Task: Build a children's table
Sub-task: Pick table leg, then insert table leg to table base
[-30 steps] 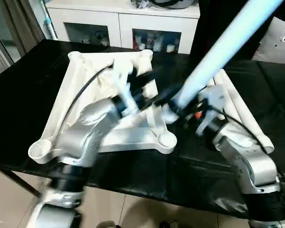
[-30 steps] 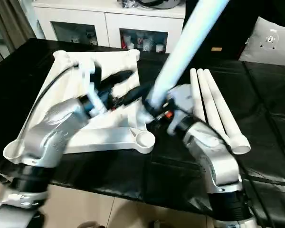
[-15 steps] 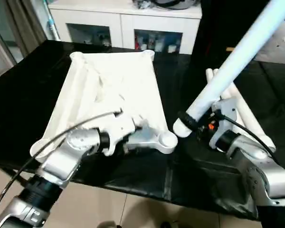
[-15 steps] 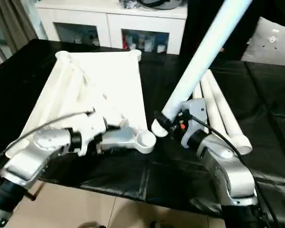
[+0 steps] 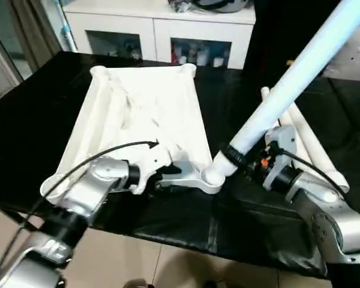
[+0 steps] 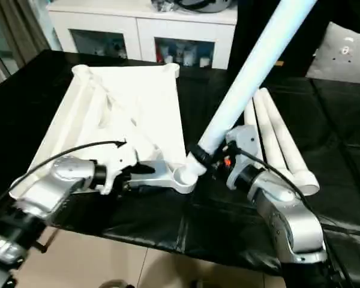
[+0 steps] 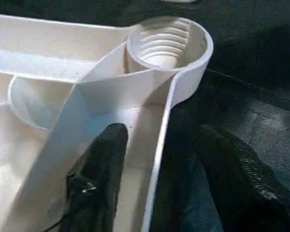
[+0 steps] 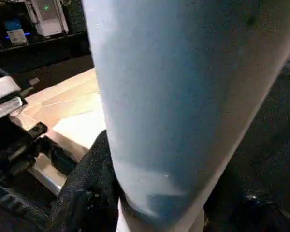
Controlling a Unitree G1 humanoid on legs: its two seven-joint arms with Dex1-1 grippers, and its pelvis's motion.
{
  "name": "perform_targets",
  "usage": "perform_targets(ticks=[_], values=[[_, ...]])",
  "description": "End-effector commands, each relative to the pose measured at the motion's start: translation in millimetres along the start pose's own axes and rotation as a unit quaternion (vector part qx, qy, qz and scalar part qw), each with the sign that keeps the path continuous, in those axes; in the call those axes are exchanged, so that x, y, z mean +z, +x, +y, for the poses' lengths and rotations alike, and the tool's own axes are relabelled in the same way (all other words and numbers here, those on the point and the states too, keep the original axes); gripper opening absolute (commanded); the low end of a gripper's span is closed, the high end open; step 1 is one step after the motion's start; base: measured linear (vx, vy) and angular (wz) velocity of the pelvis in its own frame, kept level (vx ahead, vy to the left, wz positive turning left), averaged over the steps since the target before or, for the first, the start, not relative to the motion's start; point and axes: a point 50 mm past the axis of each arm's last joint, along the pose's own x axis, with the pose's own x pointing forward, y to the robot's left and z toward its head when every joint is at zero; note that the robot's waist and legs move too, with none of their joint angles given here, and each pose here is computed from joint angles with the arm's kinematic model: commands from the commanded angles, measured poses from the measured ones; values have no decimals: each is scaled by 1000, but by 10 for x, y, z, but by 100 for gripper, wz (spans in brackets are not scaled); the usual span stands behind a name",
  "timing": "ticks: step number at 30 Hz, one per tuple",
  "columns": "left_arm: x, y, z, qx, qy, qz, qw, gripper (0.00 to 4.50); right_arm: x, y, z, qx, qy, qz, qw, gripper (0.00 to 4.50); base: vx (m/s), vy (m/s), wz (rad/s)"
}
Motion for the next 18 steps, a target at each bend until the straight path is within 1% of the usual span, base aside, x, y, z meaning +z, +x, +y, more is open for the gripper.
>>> perform_targets(ticks=[1,5,6,7,10,12,16,18], values=[[29,-10,35,-1,8,1,1000,232,51,-22,14,5,-6,-10,1000,189,0,0,0],[21,2,52,-6,11,4,1000,209,53,-25,13,1,0,-13,1000,189,0,0,0],[21,2,52,-6,11,4,1000,209,53,-25,13,1,0,-13,1000,189,0,0,0],[19,3,57,-8,12,6,1000,188,59,-26,30,3,6,-15,1000,189,0,0,0],[-2,-10,84,-10,26,24,999,177,58,-19,42,6,6,-12,1000,189,0,0,0],[-22,-26,104,-13,31,38,999,147,53,-14,46,7,6,-11,1000,189,0,0,0],[-35,-44,125,-17,38,50,998,127,50,-3,65,14,7,-8,1000,189,0,0,0],[-33,-51,130,-18,40,53,998,102,50,5,77,19,8,-6,1000,189,0,0,0]])
